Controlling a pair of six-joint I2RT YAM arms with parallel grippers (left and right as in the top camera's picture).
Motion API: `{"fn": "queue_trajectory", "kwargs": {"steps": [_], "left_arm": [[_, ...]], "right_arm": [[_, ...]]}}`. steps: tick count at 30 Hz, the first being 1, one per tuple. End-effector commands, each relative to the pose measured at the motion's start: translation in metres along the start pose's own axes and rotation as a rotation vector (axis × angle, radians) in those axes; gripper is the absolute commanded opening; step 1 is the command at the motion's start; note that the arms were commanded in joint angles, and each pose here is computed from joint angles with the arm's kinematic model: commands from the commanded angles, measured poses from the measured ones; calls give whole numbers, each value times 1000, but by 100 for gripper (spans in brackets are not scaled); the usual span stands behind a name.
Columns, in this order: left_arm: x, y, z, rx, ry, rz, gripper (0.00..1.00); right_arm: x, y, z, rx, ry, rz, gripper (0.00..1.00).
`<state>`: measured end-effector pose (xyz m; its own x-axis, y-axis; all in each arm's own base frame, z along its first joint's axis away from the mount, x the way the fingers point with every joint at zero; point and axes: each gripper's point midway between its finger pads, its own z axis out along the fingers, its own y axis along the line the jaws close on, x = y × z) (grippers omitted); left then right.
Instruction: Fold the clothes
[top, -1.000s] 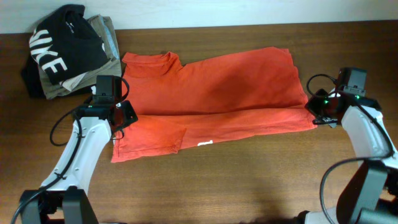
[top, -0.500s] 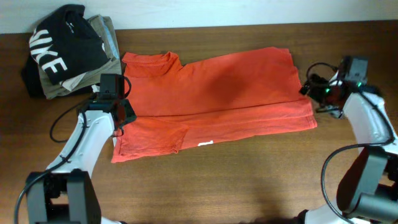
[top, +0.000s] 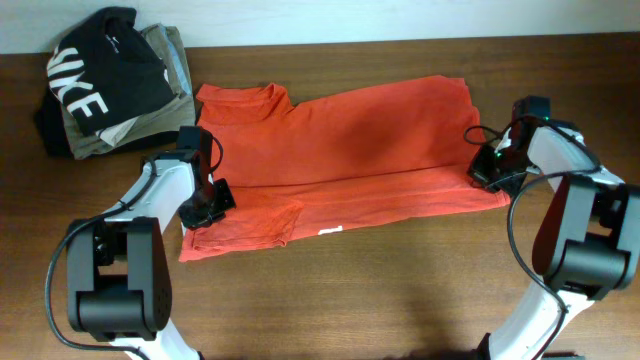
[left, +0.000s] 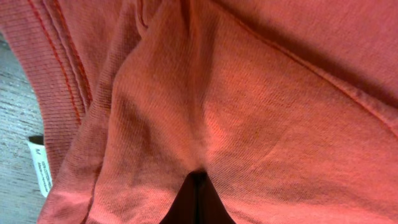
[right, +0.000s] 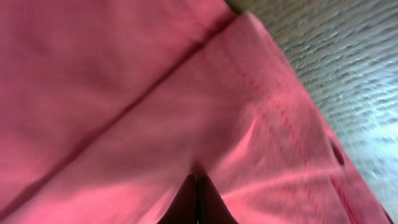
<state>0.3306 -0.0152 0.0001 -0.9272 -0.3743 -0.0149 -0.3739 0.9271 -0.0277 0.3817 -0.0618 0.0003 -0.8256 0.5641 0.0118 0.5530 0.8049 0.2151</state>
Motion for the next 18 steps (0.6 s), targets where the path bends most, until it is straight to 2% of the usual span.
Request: {"fn": "queue_trajectory", "kwargs": {"steps": [1, 6, 13, 18], "left_arm": [[-2, 13, 13, -35, 23, -20, 1], [4, 53, 11, -118, 69, -175, 1], [26, 77, 4, -157, 173, -228, 0], [38, 78, -33, -147, 155, -244, 1]], "right_arm": [[9, -21, 25, 92, 52, 24, 4], [30, -63, 15, 337, 79, 271, 4], [61, -74, -35, 425, 98, 321, 4], [95, -76, -87, 363, -23, 335, 4]]}}
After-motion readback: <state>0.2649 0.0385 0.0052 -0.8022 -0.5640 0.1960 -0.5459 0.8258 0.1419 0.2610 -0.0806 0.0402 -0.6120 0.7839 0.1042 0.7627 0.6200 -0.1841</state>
